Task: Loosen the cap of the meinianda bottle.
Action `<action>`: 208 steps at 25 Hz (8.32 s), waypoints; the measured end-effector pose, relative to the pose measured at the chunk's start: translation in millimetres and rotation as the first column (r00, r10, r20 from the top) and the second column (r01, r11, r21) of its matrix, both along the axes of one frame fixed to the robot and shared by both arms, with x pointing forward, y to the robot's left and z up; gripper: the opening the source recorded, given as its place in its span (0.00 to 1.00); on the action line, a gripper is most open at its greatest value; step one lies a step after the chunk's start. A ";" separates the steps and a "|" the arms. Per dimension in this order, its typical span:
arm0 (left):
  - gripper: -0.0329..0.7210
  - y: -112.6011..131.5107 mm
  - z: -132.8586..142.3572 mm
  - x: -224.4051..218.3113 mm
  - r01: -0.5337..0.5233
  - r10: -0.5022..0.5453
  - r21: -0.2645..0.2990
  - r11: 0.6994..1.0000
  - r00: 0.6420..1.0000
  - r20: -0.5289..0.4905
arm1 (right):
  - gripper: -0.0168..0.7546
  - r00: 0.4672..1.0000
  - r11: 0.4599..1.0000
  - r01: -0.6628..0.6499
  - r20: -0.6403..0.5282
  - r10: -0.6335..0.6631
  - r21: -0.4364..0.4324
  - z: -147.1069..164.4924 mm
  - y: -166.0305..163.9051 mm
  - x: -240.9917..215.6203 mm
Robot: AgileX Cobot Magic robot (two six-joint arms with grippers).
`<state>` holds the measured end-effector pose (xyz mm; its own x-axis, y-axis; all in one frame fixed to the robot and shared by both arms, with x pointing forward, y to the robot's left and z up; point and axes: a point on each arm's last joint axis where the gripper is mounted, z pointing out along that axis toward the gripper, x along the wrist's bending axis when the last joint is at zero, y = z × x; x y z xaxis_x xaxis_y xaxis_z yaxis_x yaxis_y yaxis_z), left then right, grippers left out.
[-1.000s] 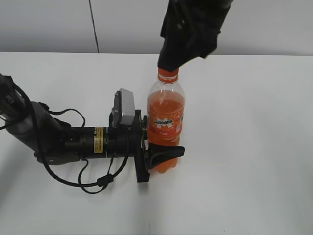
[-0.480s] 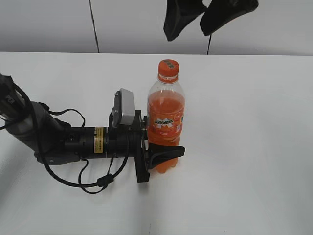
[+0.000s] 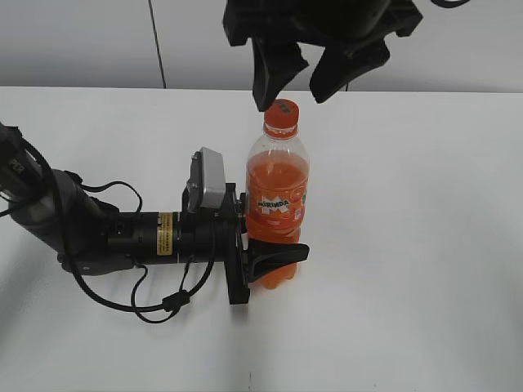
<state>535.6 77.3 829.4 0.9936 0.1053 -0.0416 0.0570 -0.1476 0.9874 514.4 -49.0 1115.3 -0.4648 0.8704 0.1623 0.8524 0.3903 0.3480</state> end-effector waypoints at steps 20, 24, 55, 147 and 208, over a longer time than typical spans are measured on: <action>0.55 0.0 0.0 0.0 0.000 0.000 0.000 1.000 1.000 0.000 | 0.53 0.999 0.998 -0.042 -0.015 0.041 -0.040 -15.0 5.1 6.5; 0.55 0.0 0.0 0.0 0.000 0.000 0.000 1.000 1.000 0.000 | 0.52 0.999 0.998 -0.048 -0.023 0.047 -0.049 -19.9 6.8 8.5; 0.55 0.0 0.0 0.3 -0.003 0.003 0.000 1.000 1.000 0.000 | 0.37 0.162 0.182 -0.868 0.083 0.983 -0.462 -12.3 5.5 5.1; 0.55 0.0 0.0 0.0 0.000 0.000 0.000 1.000 1.000 0.000 | 0.37 0.874 0.917 0.368 -0.280 -0.398 -0.153 -180.3 -221.0 140.9; 0.62 0.5 -2.1 0.5 -0.017 0.017 0.015 1.000 0.998 -0.053 | 0.76 0.924 0.924 0.365 -0.074 -0.374 -0.116 -129.6 -225.3 136.0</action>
